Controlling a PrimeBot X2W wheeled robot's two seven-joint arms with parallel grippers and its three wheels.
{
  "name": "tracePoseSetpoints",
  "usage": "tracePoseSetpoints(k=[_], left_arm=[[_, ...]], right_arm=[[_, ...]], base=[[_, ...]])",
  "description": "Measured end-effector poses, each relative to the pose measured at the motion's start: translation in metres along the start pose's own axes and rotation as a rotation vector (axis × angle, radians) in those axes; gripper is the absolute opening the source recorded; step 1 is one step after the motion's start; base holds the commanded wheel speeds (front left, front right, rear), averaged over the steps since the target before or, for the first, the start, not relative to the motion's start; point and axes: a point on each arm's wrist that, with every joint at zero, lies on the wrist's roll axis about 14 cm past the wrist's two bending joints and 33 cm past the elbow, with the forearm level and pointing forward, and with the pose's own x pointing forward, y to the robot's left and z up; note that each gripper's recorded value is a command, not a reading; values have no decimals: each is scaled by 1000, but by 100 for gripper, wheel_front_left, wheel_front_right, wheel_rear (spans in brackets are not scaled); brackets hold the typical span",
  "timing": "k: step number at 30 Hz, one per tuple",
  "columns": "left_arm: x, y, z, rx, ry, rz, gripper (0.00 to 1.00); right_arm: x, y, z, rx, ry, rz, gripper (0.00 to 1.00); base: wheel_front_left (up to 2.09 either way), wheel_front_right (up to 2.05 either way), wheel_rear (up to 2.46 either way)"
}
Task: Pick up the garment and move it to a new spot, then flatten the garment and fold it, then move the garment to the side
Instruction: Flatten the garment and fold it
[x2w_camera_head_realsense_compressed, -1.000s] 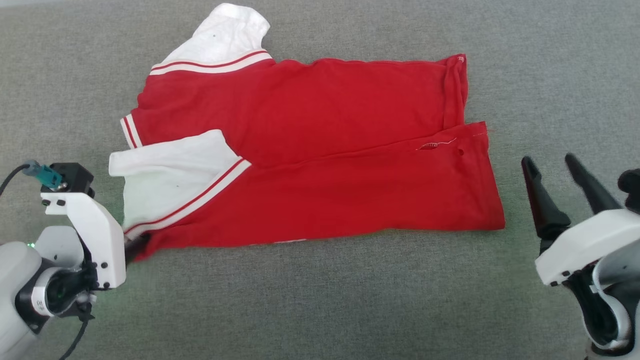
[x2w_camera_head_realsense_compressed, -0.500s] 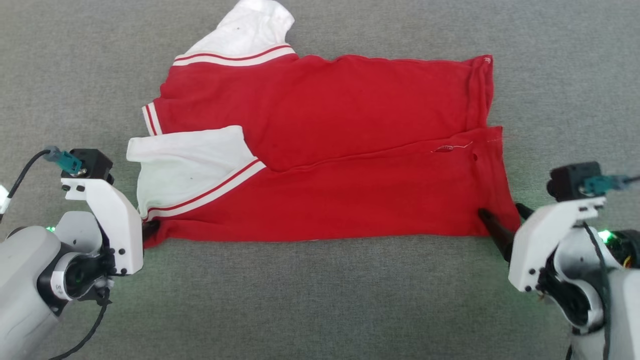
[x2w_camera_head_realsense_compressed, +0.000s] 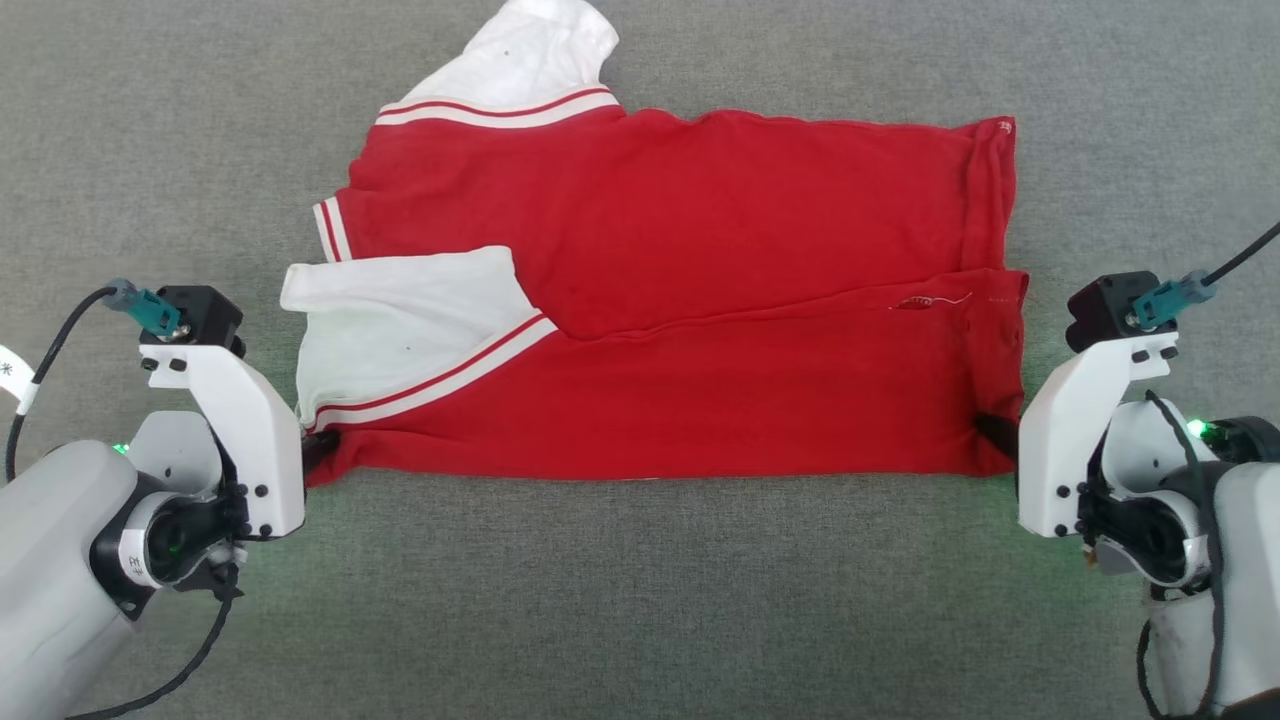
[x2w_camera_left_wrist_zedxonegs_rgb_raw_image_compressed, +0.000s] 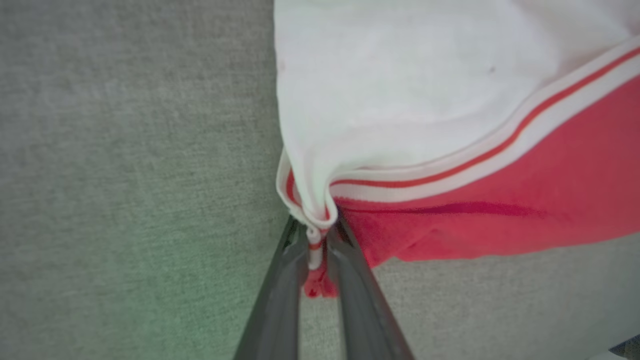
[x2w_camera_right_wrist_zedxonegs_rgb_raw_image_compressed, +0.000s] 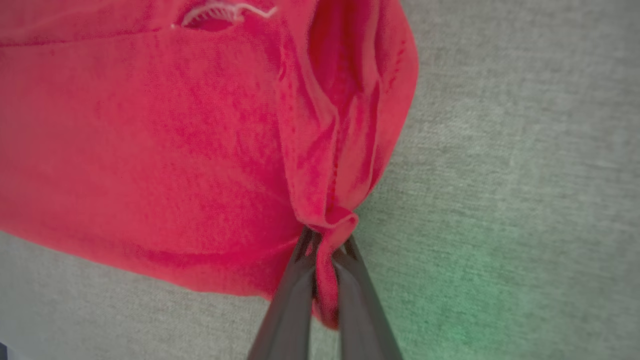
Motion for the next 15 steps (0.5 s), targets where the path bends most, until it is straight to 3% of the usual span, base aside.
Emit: tracePoseSetpoints(k=[15], left_arm=[[-51,2,-16,-28,48,52,0]], right_arm=[[-50,-1,11,-48,16,18,0]], base=[[0,0,0]])
